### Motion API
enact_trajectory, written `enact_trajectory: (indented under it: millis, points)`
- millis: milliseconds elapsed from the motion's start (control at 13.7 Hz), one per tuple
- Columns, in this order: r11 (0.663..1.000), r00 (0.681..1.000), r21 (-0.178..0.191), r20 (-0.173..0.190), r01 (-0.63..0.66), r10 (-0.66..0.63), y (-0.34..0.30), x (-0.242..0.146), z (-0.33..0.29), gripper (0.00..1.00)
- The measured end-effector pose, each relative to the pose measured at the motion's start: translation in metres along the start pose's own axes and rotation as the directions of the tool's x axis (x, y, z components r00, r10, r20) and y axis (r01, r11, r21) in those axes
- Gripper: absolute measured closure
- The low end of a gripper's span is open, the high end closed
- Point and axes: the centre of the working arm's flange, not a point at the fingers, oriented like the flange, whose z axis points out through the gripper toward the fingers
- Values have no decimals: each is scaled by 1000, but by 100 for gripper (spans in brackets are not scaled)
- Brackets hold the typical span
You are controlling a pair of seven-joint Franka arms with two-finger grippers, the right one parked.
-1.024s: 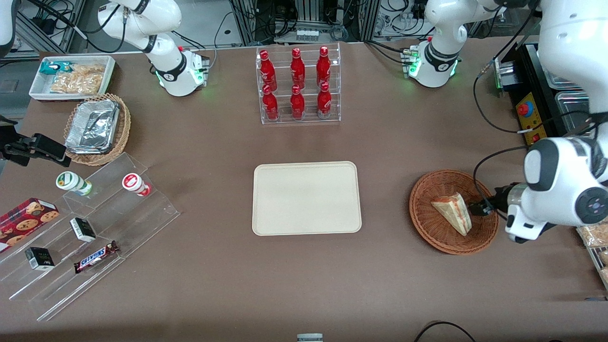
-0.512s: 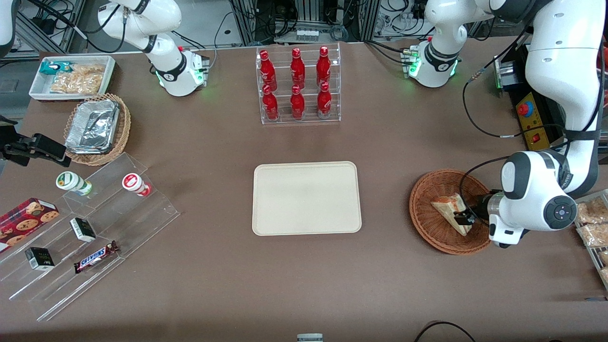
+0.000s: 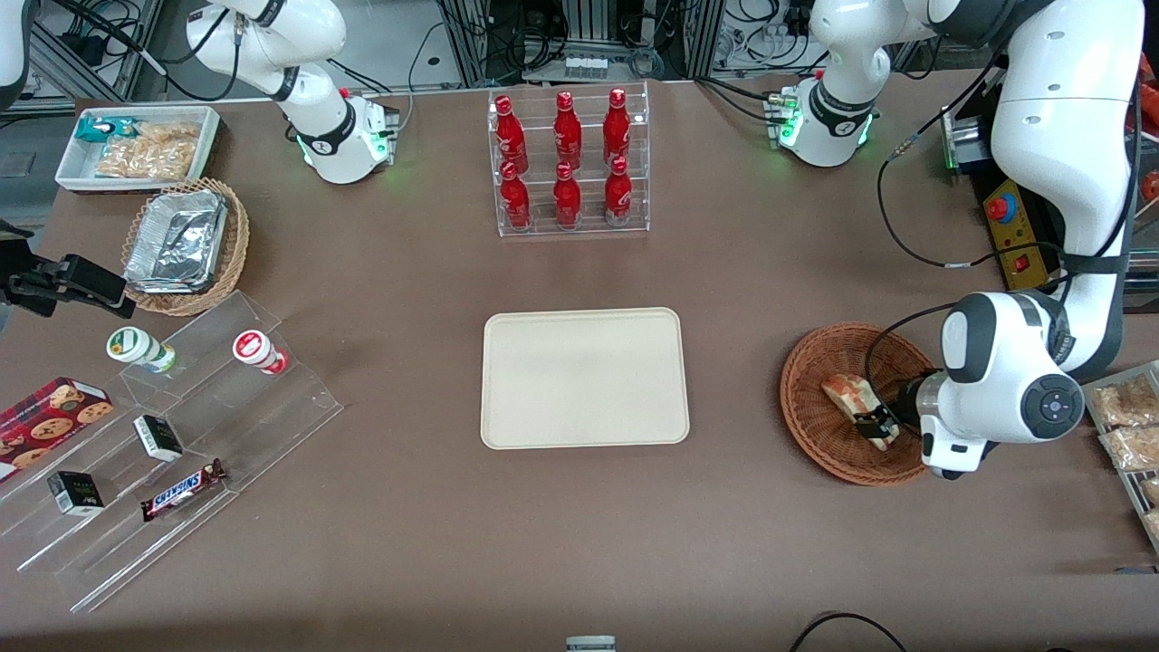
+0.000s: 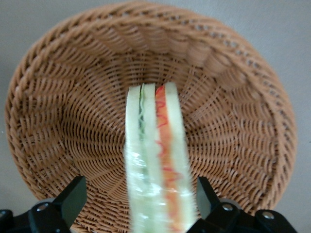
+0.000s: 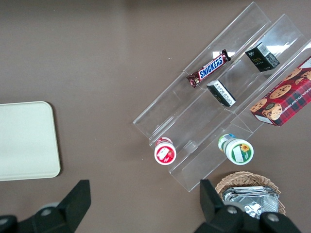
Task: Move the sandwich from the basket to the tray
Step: 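Close the left gripper on the sandwich wedge, then lift the sandwich and carry it toward the cream tray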
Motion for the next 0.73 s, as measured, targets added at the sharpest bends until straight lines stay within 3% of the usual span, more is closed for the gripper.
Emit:
enact_trajectory:
  millis: [220, 366, 512, 732]
  points:
    - [1000, 1000, -8, -10, 17, -17, -1, 4, -10, 0]
    - [999, 999, -3, 2, 44, -44, -2, 3, -5, 0]
    - [999, 998, 14, 29, 51, -51, -3, 1, 13, 0]
    - [998, 995, -2, 68, 68, -68, -1, 0, 36, 0]
